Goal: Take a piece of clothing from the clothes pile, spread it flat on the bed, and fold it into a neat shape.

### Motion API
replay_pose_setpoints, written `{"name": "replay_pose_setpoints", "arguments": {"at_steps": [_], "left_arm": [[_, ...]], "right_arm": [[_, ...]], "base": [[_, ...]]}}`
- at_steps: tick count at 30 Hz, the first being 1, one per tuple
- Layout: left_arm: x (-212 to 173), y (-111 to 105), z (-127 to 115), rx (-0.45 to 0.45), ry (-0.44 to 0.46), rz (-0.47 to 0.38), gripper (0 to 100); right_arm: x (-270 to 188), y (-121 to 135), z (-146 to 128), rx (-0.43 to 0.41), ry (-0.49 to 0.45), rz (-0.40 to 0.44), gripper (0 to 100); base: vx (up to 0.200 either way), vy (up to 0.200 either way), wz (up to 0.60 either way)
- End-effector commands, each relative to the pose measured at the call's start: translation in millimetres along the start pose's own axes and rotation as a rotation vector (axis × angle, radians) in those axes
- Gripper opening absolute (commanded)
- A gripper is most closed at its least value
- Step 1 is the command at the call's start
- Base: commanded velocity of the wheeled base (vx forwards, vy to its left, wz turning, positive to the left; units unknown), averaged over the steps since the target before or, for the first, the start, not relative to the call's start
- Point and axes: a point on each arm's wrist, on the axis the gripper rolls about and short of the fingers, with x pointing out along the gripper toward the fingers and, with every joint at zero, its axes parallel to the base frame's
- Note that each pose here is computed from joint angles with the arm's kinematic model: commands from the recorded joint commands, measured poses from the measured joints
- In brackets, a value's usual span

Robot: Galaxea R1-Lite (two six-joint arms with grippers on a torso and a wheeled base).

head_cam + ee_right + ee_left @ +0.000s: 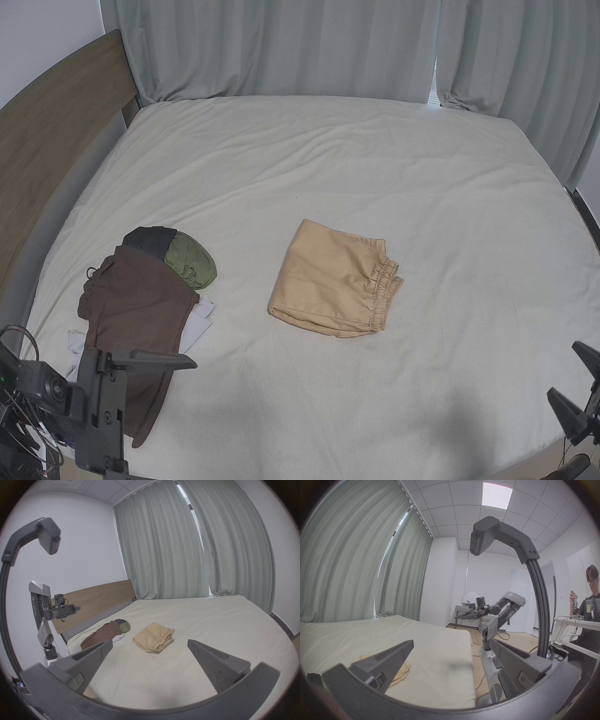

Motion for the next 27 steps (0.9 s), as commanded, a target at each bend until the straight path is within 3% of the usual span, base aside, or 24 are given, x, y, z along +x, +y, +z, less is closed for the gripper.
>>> {"name": "replay_pose_setpoints", "arguments": {"at_steps": [1, 4, 7, 8, 10, 13, 18, 20, 23, 24, 27], "left_arm": [[-21.0, -27.1, 25.8, 0.074, -0.069, 0.081, 100], [-31.2, -38.3, 30.8, 0.083, -0.071, 0.118, 100], [-42.0, -50.2, 32.7, 0.069, -0.062, 0.193, 100], [-50.5, -60.9, 32.1, 0.032, -0.054, 0.276, 100], [-59.1, -75.8, 30.6, -0.009, -0.06, 0.357, 100], [-71.0, -102.4, 24.3, -0.062, -0.089, 0.458, 100], [-86.6, -144.3, 4.7, -0.107, -0.139, 0.554, 100], [-86.8, -142.7, -1.4, -0.1, -0.108, 0.621, 100], [-88.5, -138.8, -11.0, -0.098, -0.061, 0.781, 100], [-89.3, -137.6, -15.9, -0.12, -0.027, 0.873, 100], [-89.3, -137.0, -20.5, -0.122, 0.015, 0.982, 100]], "right_arm": [[-46.3, 24.6, -38.3, -0.031, -0.107, 0.079, 100], [-47.7, 24.6, -51.8, 0.001, -0.023, 0.062, 100], [-47.8, 23.1, -48.9, -0.02, -0.052, -0.013, 100], [-48.1, 19.5, -49.0, -0.041, -0.057, -0.176, 100], [-49.1, 15.6, -49.4, -0.065, -0.055, -0.352, 100], [-50.5, 12.8, -49.1, -0.061, -0.061, -0.499, 100], [-50.7, 12.3, -49.2, -0.053, -0.062, -0.522, 100], [-50.7, 12.3, -49.2, -0.054, -0.062, -0.52, 100], [-50.7, 12.3, -49.2, -0.053, -0.062, -0.522, 100], [-50.7, 12.3, -49.2, -0.054, -0.062, -0.524, 100], [-50.7, 12.2, -49.2, -0.057, -0.061, -0.525, 100]], "base": [[0.0, 0.0, 0.0], [0.0, 0.0, 0.0], [0.0, 0.0, 0.0], [0.0, 0.0, 0.0], [0.0, 0.0, 0.0], [0.0, 0.0, 0.0], [0.0, 0.0, 0.0], [0.0, 0.0, 0.0], [0.0, 0.0, 0.0], [0.0, 0.0, 0.0], [0.0, 0.0, 0.0]]}}
